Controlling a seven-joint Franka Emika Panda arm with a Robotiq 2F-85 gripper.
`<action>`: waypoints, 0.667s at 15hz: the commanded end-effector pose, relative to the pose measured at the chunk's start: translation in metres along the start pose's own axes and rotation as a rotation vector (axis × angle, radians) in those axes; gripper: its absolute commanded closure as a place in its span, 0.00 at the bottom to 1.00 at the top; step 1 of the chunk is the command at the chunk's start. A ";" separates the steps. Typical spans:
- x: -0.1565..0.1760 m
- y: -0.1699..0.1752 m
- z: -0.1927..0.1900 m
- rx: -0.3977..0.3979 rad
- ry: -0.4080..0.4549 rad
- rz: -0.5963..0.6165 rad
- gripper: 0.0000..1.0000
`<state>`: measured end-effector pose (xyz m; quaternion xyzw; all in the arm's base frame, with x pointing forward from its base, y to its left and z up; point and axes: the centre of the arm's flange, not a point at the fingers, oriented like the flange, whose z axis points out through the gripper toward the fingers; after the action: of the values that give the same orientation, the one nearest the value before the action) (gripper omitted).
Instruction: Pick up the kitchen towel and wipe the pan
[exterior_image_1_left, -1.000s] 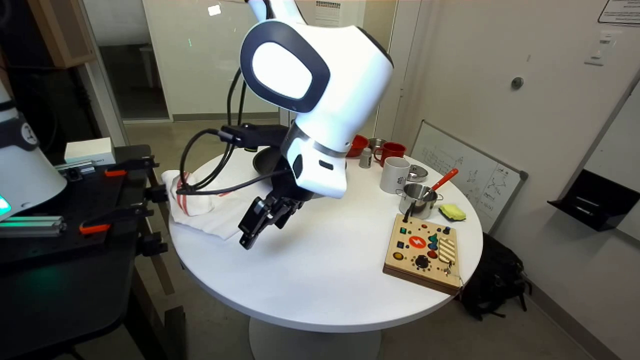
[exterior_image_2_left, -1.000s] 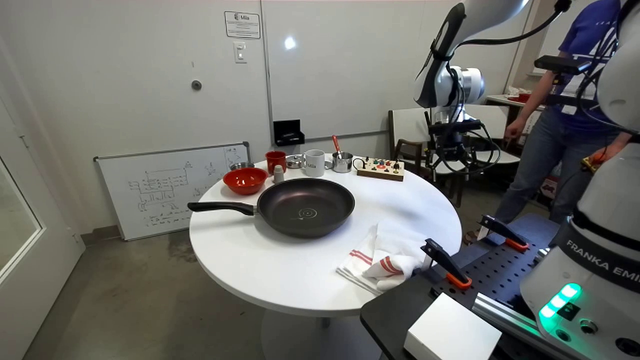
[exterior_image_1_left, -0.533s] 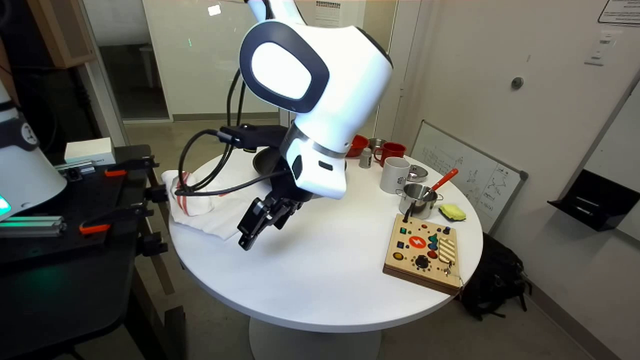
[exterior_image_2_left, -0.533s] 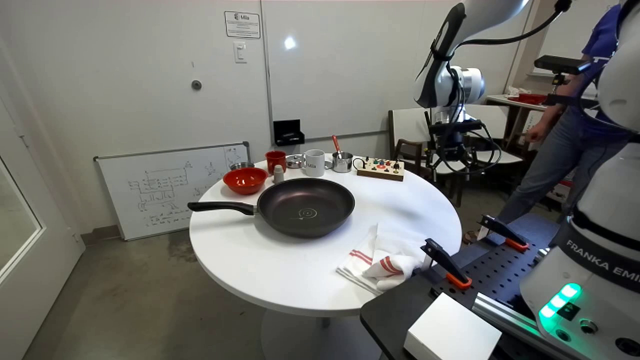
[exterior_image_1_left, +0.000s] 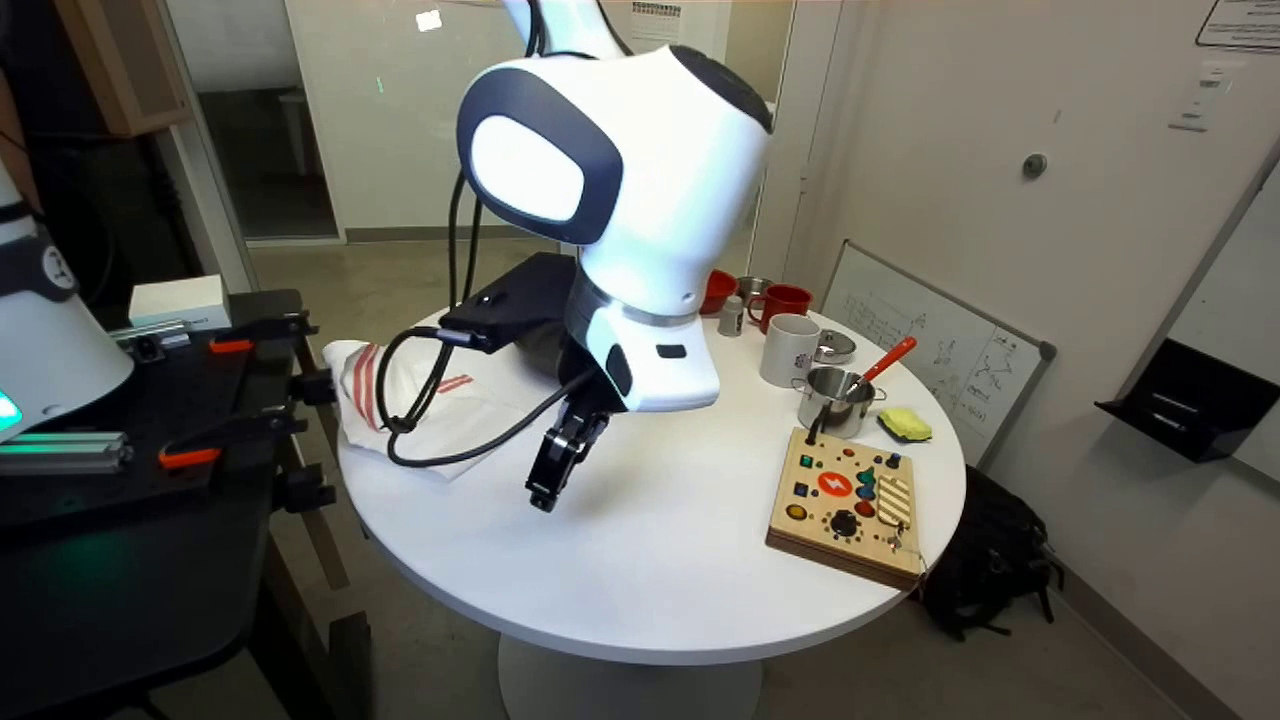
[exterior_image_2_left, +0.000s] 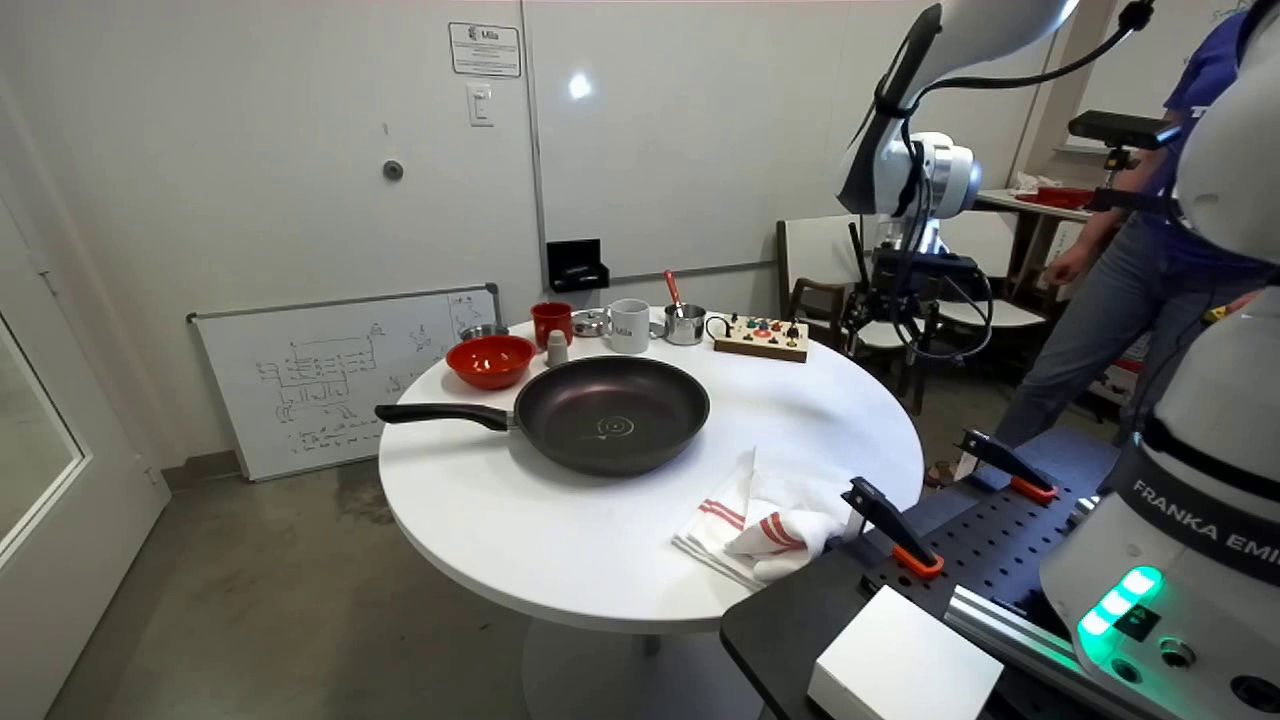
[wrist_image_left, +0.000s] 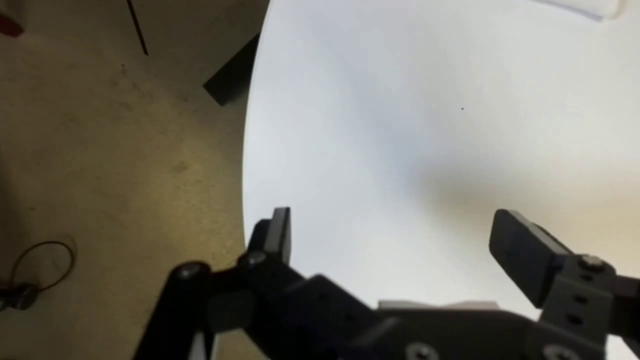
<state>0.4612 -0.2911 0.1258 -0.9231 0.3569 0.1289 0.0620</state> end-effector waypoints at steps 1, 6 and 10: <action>-0.024 -0.008 0.008 0.066 0.033 -0.184 0.00; -0.049 -0.042 0.028 0.011 0.078 -0.447 0.00; -0.053 -0.064 0.024 -0.006 0.183 -0.623 0.00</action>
<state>0.4651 -0.2156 0.1073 -0.9880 0.1212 0.0609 0.0742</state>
